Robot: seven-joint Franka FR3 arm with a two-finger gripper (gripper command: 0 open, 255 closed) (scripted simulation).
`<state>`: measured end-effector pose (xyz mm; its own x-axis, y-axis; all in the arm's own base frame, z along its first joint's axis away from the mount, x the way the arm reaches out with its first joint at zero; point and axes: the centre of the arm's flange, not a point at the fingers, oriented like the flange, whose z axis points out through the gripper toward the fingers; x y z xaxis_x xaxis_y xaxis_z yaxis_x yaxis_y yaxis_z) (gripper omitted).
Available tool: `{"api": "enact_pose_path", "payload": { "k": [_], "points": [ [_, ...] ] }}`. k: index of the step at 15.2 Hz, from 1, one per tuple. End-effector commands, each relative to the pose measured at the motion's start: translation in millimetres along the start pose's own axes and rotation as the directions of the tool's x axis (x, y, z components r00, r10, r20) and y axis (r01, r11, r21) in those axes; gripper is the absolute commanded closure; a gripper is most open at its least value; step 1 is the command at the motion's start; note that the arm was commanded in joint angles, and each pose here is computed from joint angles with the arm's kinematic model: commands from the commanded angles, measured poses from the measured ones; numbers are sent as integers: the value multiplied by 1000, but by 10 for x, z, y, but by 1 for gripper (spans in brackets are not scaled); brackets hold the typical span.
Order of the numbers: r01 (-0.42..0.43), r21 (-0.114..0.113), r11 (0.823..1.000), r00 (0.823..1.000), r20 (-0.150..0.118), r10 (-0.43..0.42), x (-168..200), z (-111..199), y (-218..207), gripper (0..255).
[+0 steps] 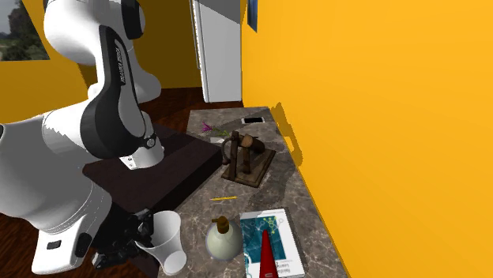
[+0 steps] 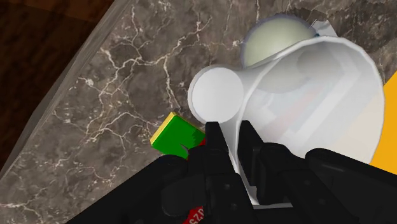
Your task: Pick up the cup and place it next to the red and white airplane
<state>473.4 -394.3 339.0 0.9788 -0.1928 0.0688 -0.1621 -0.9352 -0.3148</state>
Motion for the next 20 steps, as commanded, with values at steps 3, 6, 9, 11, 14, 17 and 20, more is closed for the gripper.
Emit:
{"api": "enact_pose_path", "payload": {
  "k": [3, 6, 9, 11, 14, 17, 20],
  "points": [
    [0, 0, 1000, 1000, 0, 0, -20, 198, 71, 255],
    [0, 0, 1000, 1000, 0, 0, -31, 348, 121, 255],
    [0, 0, 1000, 1000, 0, 0, -42, 498, 171, 255],
    [0, 0, 1000, 1000, 0, 0, -49, 598, 204, 255],
    [0, 0, 1000, 1000, 0, 0, -60, 748, 254, 255],
    [0, 0, 1000, 1000, 0, 0, -71, 898, 304, 255],
    [0, 0, 1000, 1000, 0, 0, -82, 1048, 354, 255]
  ]
}}
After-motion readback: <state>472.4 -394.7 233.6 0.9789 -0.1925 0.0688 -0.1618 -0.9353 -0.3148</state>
